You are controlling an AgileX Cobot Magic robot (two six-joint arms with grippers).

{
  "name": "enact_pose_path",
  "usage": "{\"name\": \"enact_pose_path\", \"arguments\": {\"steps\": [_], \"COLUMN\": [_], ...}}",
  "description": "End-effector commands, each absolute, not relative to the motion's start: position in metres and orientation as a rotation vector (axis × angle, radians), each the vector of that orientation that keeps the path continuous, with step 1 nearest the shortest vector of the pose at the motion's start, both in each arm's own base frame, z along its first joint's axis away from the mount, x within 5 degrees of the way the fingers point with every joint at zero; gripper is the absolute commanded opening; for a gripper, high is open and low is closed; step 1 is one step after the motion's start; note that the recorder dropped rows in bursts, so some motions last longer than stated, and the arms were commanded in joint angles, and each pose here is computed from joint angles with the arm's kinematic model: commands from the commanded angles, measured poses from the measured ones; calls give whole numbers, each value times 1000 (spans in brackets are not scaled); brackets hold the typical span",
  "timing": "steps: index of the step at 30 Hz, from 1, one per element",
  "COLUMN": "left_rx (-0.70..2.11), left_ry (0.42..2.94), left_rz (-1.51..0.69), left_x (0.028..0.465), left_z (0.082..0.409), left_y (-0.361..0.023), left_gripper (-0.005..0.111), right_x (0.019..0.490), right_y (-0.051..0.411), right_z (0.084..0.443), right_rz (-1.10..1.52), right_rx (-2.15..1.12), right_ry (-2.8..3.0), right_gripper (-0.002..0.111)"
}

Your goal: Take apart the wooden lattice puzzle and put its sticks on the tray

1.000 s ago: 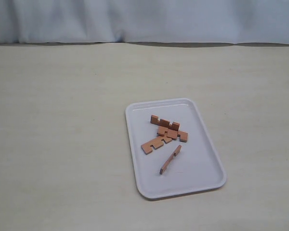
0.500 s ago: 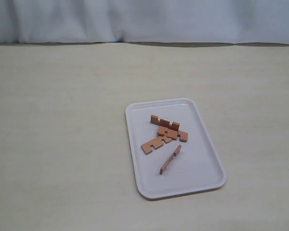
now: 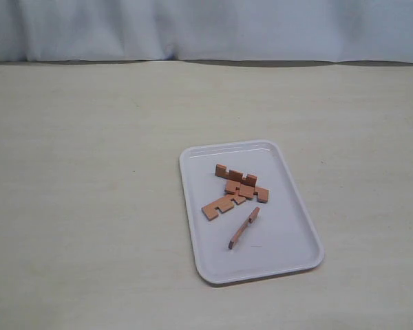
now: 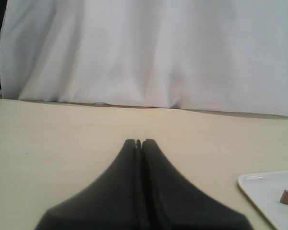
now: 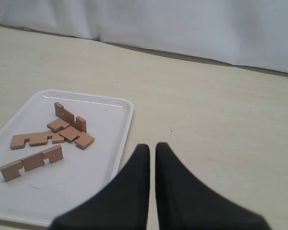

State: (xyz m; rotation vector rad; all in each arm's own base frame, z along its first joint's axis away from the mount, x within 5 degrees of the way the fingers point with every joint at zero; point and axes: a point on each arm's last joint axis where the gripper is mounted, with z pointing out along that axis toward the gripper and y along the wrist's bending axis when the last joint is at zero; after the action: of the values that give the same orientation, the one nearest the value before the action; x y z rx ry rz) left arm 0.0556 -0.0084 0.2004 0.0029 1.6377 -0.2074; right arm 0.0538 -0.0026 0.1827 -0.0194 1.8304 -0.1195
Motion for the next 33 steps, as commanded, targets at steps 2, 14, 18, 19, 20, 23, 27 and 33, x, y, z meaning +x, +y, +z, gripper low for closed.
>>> {"name": "enact_pose_path", "arguments": {"steps": [2,14,18,19,20,23,27,33], "left_rx": [11,-17,-2,15,34,50,50,50], "left_ry": [1648,1795,1794,1795,1793,1792,1792,1792], "left_rz": [-197,-197,-174,-148,-120,-97,-97,-97], "left_x": [56,54,54,54,54,54,54,54], "left_z": [199,185,185,185,185,185,185,185], "left_y": [-8,-7,-7,-6,-5,-4,-4,-4], "left_gripper": [0,0,0,0,0,0,0,0], "right_x": [54,54,54,54,54,54,54,54], "right_y": [-3,-3,-3,-3,-3,-3,-3,-3], "right_z": [183,183,183,183,183,183,183,183], "right_rz": [-121,-121,-121,-121,-121,-121,-121,-121], "right_rx": [-24,-24,-24,-24,-24,-24,-24,-24], "right_ry": [1825,1825,1825,1825,1825,1825,1825,1825], "right_gripper": [4,4,4,4,4,4,4,4]}}
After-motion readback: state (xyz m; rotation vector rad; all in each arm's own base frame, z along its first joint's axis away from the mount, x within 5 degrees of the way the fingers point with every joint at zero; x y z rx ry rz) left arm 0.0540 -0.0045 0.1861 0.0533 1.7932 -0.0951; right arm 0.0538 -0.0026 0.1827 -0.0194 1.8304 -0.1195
